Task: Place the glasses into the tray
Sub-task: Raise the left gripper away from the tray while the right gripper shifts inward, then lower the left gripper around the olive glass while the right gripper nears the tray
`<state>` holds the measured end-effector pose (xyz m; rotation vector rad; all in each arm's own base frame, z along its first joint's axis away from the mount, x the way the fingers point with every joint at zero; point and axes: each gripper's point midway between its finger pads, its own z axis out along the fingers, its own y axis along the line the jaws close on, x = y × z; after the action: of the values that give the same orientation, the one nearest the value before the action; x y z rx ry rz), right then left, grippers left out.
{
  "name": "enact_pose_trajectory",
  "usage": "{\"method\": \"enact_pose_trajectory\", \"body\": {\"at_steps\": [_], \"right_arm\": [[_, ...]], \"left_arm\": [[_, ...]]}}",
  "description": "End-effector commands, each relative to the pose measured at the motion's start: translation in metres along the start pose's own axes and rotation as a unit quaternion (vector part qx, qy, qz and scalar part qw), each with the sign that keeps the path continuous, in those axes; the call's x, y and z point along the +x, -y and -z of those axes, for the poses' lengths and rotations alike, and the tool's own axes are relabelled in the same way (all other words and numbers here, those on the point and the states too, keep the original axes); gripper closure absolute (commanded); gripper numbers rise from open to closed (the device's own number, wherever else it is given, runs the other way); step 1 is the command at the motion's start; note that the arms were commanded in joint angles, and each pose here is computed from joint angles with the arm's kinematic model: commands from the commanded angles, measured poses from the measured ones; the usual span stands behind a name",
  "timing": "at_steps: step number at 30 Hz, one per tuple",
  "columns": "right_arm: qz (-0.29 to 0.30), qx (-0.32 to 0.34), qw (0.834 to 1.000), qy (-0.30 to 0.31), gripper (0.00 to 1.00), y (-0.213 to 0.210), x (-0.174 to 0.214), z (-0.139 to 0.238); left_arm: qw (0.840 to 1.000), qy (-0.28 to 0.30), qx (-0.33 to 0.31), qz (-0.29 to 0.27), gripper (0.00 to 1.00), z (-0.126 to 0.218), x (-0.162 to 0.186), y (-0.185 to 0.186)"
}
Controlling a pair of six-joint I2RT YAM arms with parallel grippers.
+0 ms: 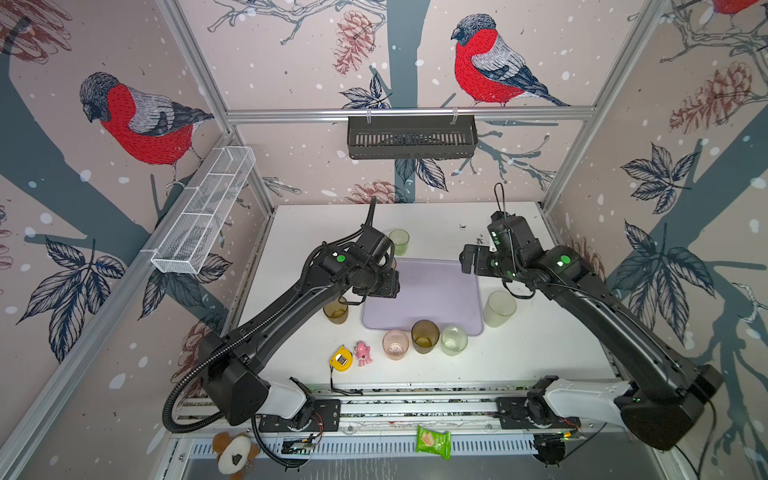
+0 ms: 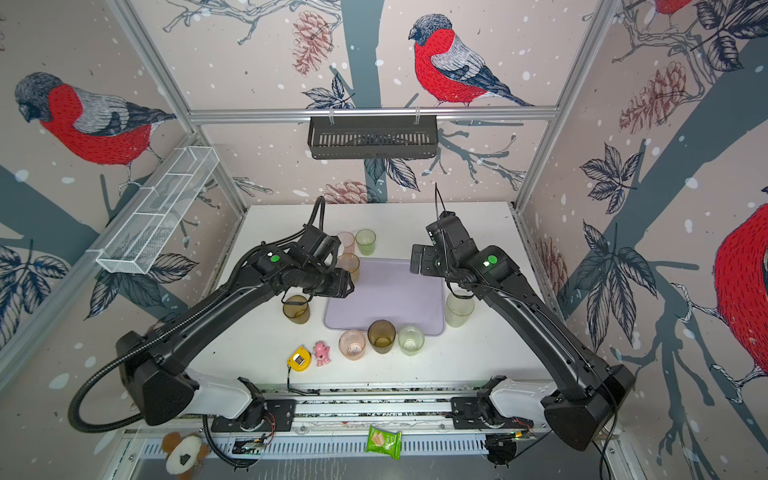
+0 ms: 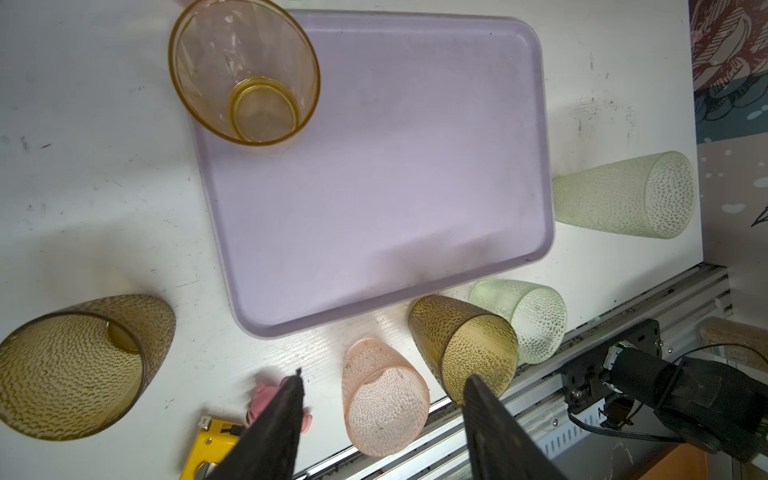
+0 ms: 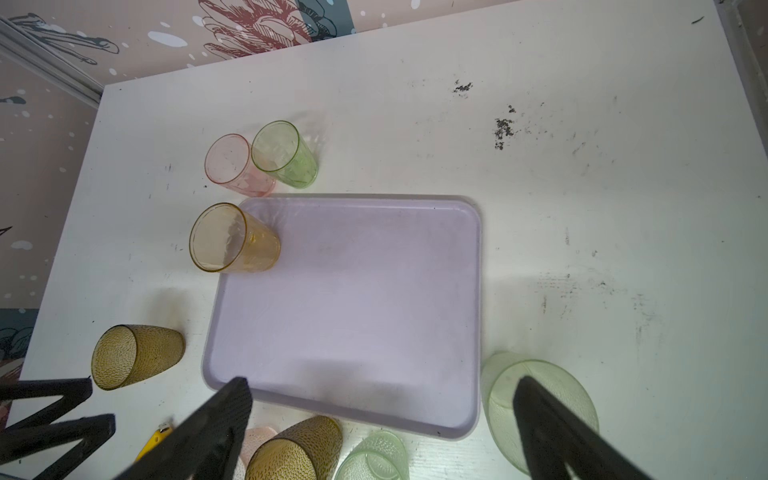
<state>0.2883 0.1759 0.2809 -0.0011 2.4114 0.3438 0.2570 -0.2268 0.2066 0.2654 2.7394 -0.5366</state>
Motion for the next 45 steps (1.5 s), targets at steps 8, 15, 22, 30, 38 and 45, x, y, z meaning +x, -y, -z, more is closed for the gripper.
{"method": "enact_pose_trajectory", "body": {"at_steps": [8,15,22,30,38,45], "right_arm": [[0.027,-0.083,0.995,0.038,0.0,-0.046,0.004,-0.025],[0.101,-0.132,0.985,0.049,0.01,-0.066,0.004,-0.028],[0.155,-0.166,0.972,0.054,0.0,-0.077,0.014,-0.033],[0.194,-0.206,0.956,0.073,0.01,-0.089,0.03,-0.024],[0.23,-0.251,0.937,0.072,0.01,-0.104,0.057,-0.019],[0.273,-0.284,0.917,0.065,0.01,-0.117,0.082,-0.013]], "left_arm": [[0.998,0.01,-0.06,0.019,0.38,0.003,-0.002,-0.048],[0.994,0.01,-0.089,0.068,0.38,0.005,0.001,-0.082],[0.987,-0.001,-0.125,0.103,0.42,-0.001,0.004,-0.11],[0.98,-0.022,-0.152,0.123,0.47,-0.018,0.018,-0.129],[0.978,-0.034,-0.161,0.128,0.52,-0.035,0.023,-0.137],[0.975,-0.048,-0.177,0.123,0.55,-0.046,0.029,-0.145]]}}
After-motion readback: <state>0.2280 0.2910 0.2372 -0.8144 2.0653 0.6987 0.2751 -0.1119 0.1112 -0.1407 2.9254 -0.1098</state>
